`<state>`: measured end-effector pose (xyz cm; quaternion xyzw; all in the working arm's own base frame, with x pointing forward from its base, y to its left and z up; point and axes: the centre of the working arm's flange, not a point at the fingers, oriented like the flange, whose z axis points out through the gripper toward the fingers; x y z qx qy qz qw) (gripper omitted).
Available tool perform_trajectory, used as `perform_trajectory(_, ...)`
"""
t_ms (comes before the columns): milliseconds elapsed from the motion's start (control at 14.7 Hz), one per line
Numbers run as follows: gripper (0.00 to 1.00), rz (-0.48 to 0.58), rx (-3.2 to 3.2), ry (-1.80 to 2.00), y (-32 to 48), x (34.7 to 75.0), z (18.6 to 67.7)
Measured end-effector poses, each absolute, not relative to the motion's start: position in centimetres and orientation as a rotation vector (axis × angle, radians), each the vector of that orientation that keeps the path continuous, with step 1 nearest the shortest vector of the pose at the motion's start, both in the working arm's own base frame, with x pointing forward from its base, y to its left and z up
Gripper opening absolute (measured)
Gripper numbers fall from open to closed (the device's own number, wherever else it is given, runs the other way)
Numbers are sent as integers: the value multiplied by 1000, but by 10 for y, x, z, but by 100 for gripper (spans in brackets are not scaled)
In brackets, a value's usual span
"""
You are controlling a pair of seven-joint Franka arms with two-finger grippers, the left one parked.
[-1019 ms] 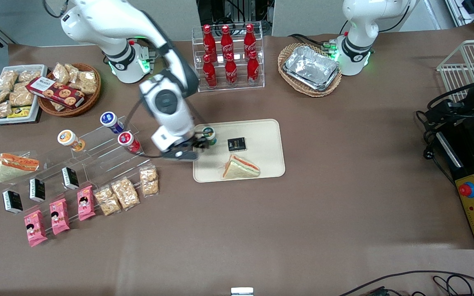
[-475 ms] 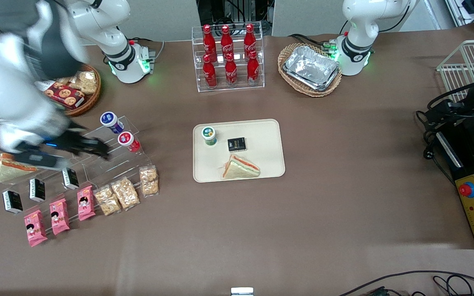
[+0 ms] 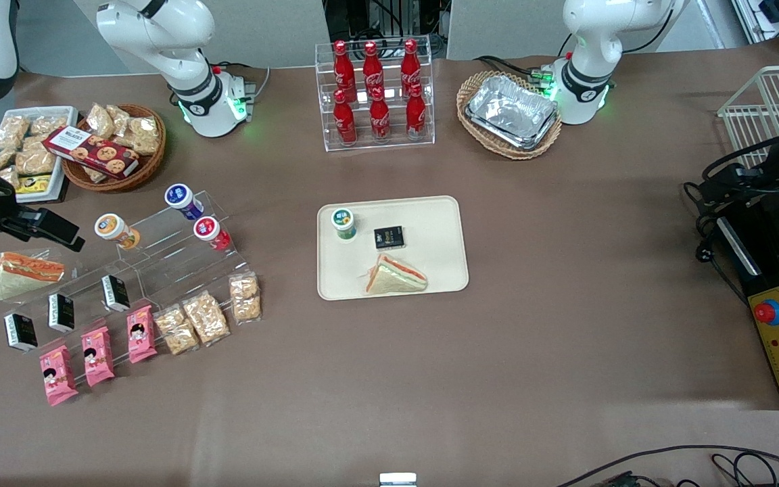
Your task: Place green gum on tray
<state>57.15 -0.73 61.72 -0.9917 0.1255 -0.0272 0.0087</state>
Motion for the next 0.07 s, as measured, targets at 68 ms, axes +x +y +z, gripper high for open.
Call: perform_trajectory(68, 100, -85, -3111, 384, -6, 570, 620)
